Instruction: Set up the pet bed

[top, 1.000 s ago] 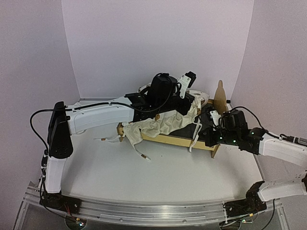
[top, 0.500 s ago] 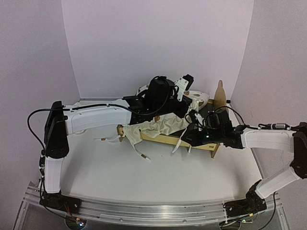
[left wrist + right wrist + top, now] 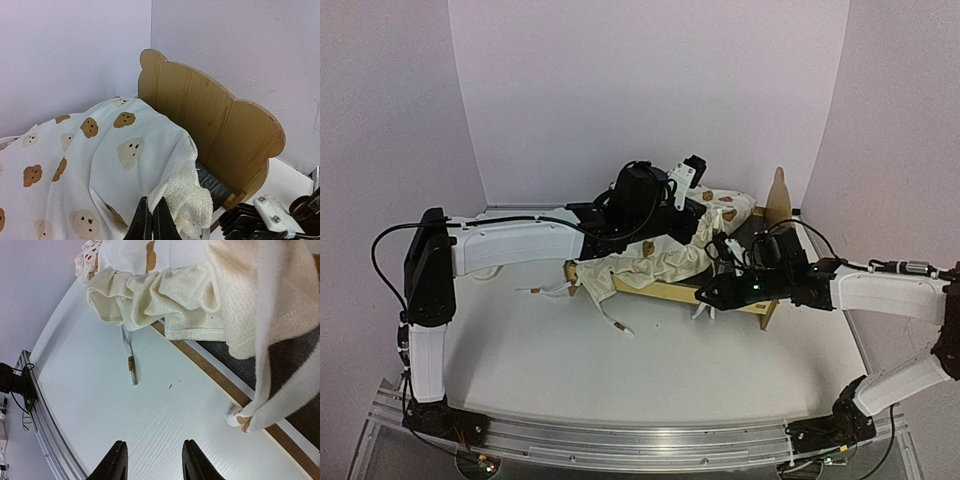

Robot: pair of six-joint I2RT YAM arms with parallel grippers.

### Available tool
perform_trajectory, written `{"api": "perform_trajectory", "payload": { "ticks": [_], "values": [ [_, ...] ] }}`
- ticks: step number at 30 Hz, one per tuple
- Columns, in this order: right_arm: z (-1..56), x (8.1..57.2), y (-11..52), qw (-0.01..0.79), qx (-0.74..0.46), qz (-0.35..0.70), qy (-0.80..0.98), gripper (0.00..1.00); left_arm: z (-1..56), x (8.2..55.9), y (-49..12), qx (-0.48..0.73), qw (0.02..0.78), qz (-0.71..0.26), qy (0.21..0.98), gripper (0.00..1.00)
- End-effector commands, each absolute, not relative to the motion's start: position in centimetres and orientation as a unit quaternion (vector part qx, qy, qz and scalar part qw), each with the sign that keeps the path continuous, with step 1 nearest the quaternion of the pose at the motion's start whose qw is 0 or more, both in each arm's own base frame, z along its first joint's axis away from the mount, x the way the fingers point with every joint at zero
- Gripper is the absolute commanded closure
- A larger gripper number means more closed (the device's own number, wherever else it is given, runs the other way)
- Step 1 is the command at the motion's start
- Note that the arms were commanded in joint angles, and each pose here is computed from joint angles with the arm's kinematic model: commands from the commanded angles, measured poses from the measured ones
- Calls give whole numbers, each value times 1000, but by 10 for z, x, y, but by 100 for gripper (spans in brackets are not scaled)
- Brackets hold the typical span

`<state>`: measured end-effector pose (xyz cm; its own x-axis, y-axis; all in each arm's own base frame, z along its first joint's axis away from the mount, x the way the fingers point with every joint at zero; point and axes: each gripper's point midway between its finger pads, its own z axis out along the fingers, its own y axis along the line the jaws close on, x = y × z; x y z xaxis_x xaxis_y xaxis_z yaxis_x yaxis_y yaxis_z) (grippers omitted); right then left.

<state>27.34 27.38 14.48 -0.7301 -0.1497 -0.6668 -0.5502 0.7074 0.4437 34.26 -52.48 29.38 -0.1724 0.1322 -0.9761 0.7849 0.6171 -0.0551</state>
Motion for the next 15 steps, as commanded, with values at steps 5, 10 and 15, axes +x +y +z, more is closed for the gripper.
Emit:
{"api": "perform_trajectory", "payload": {
  "ticks": [5, 10, 15],
  "values": [
    [182, 264, 240, 367, -210, 269, 865, 58, 354, 338, -515, 300, 595, -333, 668, 100],
    [166, 282, 213, 388, -177, 181, 886, 62, 357, 336, -515, 301, 595, -336, 665, 100],
    [153, 295, 216, 373, -173, 159, 897, 64, 358, 336, -517, 303, 593, -340, 664, 100]
  ]
}}
